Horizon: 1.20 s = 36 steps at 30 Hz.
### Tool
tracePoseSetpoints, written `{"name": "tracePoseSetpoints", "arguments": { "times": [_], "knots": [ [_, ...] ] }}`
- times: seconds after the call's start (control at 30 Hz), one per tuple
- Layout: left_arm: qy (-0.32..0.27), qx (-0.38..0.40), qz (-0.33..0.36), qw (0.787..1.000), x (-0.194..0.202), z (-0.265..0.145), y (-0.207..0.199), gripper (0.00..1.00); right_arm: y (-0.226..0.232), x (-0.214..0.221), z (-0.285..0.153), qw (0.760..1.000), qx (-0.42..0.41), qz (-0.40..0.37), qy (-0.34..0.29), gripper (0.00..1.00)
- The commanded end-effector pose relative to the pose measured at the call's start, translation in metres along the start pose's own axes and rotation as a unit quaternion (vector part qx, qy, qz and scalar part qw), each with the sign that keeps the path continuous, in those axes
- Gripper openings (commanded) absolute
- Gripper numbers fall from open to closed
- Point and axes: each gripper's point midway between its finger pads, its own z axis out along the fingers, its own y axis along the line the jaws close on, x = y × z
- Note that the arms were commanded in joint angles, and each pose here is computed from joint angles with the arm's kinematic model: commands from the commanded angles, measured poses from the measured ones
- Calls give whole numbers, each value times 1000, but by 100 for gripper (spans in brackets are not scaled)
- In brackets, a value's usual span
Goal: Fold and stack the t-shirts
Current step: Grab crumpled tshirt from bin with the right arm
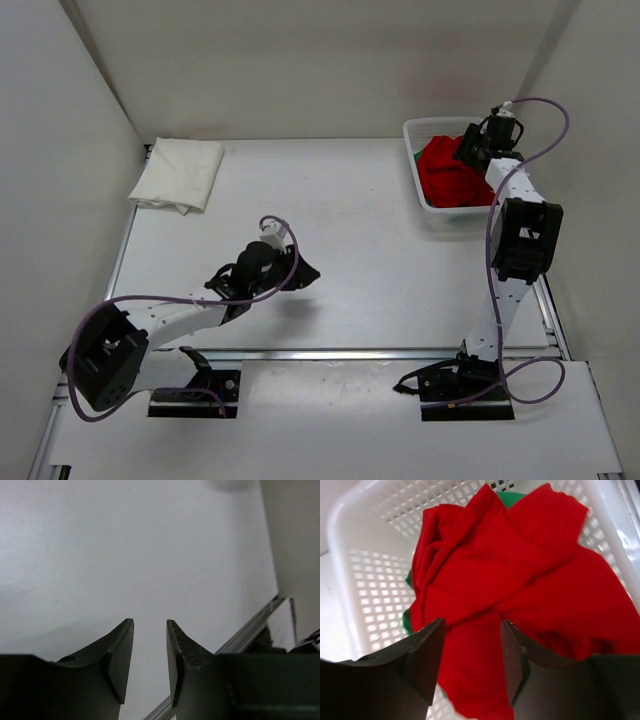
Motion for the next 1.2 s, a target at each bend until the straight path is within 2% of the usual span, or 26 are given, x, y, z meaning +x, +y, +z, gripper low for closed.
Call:
{"name": "tracePoseSetpoints", "arguments": {
  "times": [0.0, 0.07, 0.3, 0.47, 0.57, 0.7, 0.77, 0.8, 0.83, 0.87, 0.93, 1.0, 1.07, 1.13, 1.17],
  "knots": [
    [24, 20, 28, 999, 20, -14, 1, 44, 5, -4, 17, 999, 2, -29, 14, 50],
    [33, 15, 27, 999, 30, -19, 8, 43, 8, -2, 29, 999, 4, -31, 21, 51],
    [24, 8, 12, 1000, 19, -20, 20, 38, 22, 3, 52, 999, -17, -11, 27, 42],
    [19, 2, 7, 1000, 18, -20, 25, 37, 26, -6, 56, 999, -8, -21, 23, 1],
    [17, 1, 0, 1000, 12, -19, 27, 36, 36, -25, 39, 1000, -18, -20, -3, 0],
    [12, -6, -6, 1000, 0, -17, 29, 38, 66, -76, -24, 996, -32, -47, -62, 1],
    [7, -6, -14, 1000, -12, -15, 30, 38, 94, -108, -78, 990, -60, -65, -110, 0],
    [5, -3, -15, 1000, -18, -14, 29, 39, 101, -107, -91, 989, -69, -70, -114, 0],
    [6, 1, -22, 1000, -22, -14, 26, 40, 124, -124, -126, 982, -99, -74, -144, 0],
    [2, 1, -26, 1000, -26, -14, 27, 38, 137, -125, -142, 977, -136, -71, -149, 0],
    [-8, 2, -33, 999, -34, -17, 28, 40, 175, -145, -221, 950, -231, -69, -199, 0],
    [-19, -3, -46, 999, -39, -22, 35, 40, 211, -146, -280, 915, -326, -78, -226, 0],
    [-20, -6, -72, 997, -41, -26, 47, 40, 242, -156, -342, 883, -381, -95, -259, 1],
    [-37, -11, -101, 994, -53, -32, 62, 39, 281, -159, -405, 840, -446, -119, -284, 0],
    [-39, -12, -113, 993, -54, -34, 64, 40, 290, -160, -416, 830, -463, -123, -287, 0]
  ]
}}
